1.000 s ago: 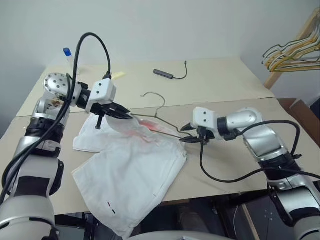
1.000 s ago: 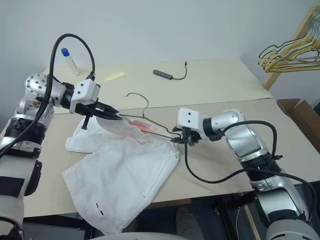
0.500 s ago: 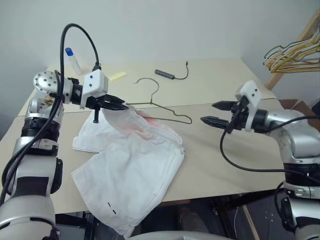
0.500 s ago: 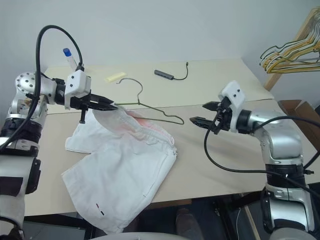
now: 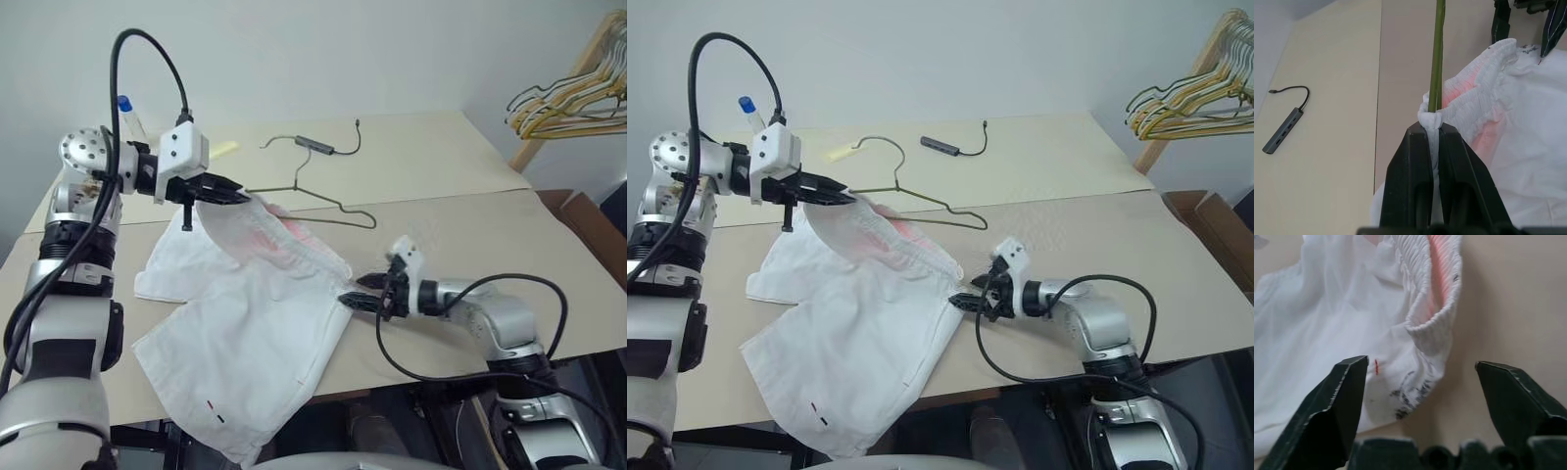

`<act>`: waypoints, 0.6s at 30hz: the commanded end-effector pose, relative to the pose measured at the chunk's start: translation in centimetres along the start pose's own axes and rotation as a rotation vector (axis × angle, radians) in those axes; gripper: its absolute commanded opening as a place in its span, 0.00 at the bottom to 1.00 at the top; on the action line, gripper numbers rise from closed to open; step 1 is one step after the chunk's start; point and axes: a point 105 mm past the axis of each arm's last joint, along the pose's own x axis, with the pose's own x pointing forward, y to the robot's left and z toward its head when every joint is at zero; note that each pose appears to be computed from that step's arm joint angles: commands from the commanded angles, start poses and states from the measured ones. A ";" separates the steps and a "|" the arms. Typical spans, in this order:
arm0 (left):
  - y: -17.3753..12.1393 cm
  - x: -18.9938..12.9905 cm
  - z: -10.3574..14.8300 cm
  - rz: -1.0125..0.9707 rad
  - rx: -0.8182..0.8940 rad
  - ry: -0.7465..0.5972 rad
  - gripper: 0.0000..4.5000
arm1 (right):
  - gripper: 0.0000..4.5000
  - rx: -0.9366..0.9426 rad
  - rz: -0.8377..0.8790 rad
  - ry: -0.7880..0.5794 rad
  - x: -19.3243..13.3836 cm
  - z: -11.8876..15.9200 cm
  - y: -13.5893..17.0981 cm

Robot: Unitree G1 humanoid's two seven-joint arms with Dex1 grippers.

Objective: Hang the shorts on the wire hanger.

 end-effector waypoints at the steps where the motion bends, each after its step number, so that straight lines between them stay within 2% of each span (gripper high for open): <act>1: 0.8 -1.1 1.0 0.047 0.036 -0.021 0.00 | 0.60 0.004 -0.002 -0.013 -0.1 1.1 -0.1; 8: 0.7 -1.3 1.0 0.054 0.029 -0.032 0.00 | 0.04 0.012 -0.037 -0.020 -0.1 1.0 -0.8; 9: 0.6 -1.4 1.0 0.049 0.026 -0.037 0.00 | 0.01 0.012 -0.040 -0.025 -0.1 1.1 -0.8; 18: -1.5 -3.2 1.4 -0.010 0.008 -0.110 0.00 | 0.01 0.015 -0.103 -0.082 -1.6 2.8 -2.2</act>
